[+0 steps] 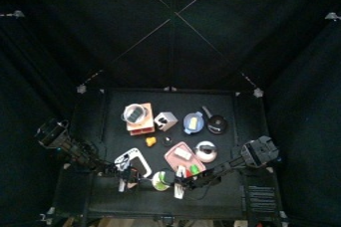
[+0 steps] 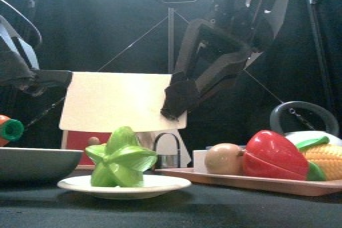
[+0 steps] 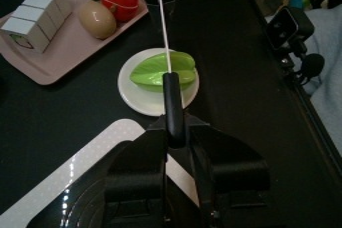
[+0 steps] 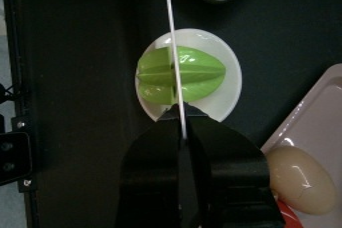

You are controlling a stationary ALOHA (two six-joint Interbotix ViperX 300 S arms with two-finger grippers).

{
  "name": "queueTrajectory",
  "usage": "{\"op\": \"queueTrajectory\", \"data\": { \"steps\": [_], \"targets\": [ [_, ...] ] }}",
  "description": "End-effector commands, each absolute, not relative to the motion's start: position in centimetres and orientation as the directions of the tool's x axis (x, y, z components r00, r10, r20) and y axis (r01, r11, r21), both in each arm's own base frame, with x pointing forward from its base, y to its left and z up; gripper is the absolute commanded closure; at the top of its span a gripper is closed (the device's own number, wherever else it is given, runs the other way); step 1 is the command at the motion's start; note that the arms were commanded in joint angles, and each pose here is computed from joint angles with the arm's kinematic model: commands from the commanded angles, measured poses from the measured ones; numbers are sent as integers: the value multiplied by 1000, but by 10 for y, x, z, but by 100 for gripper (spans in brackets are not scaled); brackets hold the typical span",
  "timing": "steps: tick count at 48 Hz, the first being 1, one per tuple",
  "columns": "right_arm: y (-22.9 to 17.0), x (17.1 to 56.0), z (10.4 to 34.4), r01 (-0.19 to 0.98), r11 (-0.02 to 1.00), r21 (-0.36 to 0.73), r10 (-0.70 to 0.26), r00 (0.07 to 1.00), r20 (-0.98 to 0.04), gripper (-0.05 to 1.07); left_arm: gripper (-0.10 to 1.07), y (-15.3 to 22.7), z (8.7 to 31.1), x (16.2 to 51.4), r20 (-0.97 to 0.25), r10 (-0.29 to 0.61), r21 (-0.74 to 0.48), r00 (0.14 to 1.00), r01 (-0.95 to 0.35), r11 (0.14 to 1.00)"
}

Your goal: Cut starfruit

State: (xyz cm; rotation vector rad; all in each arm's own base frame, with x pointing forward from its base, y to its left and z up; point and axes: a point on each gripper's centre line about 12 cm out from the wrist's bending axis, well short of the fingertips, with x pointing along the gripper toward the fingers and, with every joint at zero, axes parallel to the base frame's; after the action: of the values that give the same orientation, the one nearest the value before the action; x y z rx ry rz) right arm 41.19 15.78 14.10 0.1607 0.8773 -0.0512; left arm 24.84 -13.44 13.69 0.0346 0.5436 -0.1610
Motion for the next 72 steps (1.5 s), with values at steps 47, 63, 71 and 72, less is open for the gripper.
{"op": "queueTrajectory", "data": {
  "steps": [47, 63, 71, 72],
  "targets": [
    [164, 407, 122, 128, 984, 122, 21, 598, -801, 73, 60, -139, 116, 251, -574, -127, 23, 809, 171, 985],
    [163, 408, 114, 142, 982, 122, 17, 582, -813, 73, 60, -140, 113, 251, -582, -123, 27, 804, 170, 985],
    [163, 408, 112, 141, 983, 121, 17, 579, -815, 73, 60, -140, 111, 251, -585, -120, 30, 802, 170, 985],
    [164, 408, 111, 139, 983, 121, 19, 578, -816, 73, 60, -140, 111, 251, -587, -120, 31, 800, 171, 985]
  ]
}}
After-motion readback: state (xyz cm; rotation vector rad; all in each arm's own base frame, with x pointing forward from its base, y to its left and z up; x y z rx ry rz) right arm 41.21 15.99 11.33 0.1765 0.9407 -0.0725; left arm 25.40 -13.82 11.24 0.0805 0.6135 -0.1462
